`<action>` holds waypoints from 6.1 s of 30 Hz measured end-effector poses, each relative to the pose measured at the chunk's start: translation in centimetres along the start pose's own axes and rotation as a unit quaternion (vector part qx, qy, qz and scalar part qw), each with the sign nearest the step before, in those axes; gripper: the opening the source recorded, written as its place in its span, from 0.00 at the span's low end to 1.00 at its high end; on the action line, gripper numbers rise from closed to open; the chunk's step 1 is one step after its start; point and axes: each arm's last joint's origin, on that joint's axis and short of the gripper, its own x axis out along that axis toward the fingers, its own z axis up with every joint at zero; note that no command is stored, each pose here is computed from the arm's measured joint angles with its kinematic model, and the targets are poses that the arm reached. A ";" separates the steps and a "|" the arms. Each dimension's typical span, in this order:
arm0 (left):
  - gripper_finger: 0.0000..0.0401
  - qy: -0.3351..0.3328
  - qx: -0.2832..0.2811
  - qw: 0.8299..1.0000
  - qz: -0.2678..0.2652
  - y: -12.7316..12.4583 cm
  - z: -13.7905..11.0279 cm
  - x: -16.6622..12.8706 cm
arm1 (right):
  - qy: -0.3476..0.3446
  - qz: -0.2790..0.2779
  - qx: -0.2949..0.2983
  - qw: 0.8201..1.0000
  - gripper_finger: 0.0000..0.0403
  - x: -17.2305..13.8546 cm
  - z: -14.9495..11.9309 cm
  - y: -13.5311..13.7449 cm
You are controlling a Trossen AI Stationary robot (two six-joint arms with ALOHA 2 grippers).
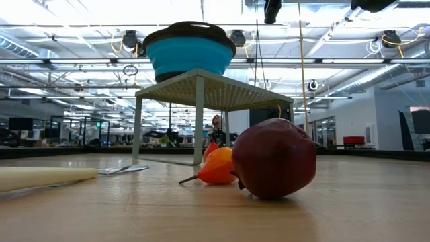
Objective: Pick & Place Fruit
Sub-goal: Put the peach into the blue strainer bowl, then put the pomegranate into the blue strainer bowl
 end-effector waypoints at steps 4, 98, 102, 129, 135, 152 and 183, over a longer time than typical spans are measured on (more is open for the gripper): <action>0.00 0.009 0.003 1.000 0.005 0.1 0.0 -0.3 | 0.002 -0.001 0.000 1.000 0.37 0.0 0.0 0.0; 0.31 0.184 -0.023 0.951 0.246 12.9 -3.2 -3.0 | 0.167 -0.009 -0.042 0.985 0.00 -1.0 -4.1 1.8; 0.37 0.152 -0.014 0.957 0.248 12.8 -2.2 -3.7 | 0.167 -0.009 -0.042 0.985 0.00 -1.0 -4.1 1.7; 0.22 0.002 -0.043 0.971 0.234 8.3 3.4 -12.4 | 0.169 -0.010 -0.042 0.985 0.00 -1.0 -4.2 1.7; 0.10 0.009 -0.044 0.979 0.198 7.1 3.4 -12.6 | 0.169 -0.009 -0.042 0.985 0.01 -1.0 -4.2 1.7; 0.05 0.042 -0.044 0.988 0.144 4.5 2.8 -12.3 | 0.169 -0.009 -0.042 0.985 0.01 -1.0 -4.2 1.7; 0.06 0.043 -0.051 0.990 0.128 3.9 2.7 -12.3 | 0.169 -0.009 -0.042 0.985 0.01 -1.0 -4.2 1.7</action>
